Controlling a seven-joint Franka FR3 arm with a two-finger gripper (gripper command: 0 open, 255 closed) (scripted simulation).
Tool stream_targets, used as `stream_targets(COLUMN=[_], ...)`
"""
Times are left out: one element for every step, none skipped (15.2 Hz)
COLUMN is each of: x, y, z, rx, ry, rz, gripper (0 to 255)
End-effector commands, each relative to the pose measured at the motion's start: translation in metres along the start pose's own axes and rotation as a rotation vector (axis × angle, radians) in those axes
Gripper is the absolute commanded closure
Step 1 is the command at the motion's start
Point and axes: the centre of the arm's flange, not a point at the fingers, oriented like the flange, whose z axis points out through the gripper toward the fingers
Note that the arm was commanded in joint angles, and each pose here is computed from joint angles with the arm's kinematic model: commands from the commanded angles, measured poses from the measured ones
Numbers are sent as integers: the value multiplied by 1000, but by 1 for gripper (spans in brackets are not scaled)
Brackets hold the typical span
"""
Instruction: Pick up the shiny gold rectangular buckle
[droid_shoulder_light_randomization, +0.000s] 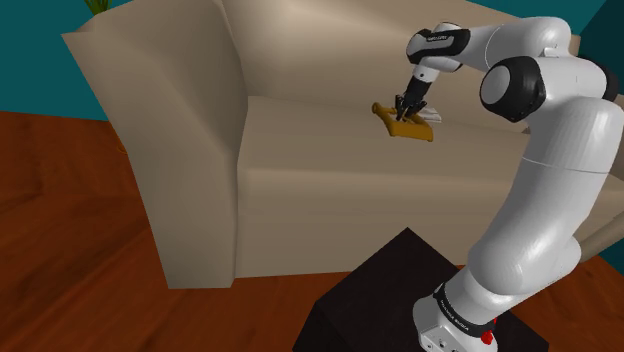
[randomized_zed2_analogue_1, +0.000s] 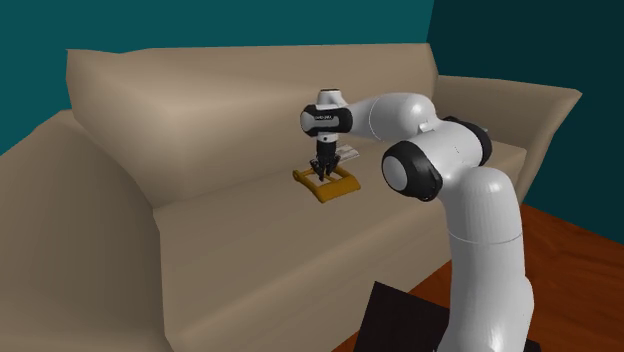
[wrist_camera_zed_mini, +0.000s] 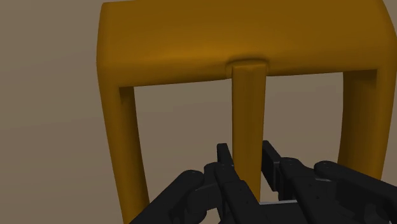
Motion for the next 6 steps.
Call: stream_targets(x=[-1,-1,-1,-1,-1,-1], y=[0,0,0,0,0,0], z=[-11,-16,-22,-27,-28,-28], rx=[0,0,0,0,0,0], ry=[0,0,0,0,0,0], rz=[0,0,0,0,0,0], gripper=[255,255,255,255,255,255])
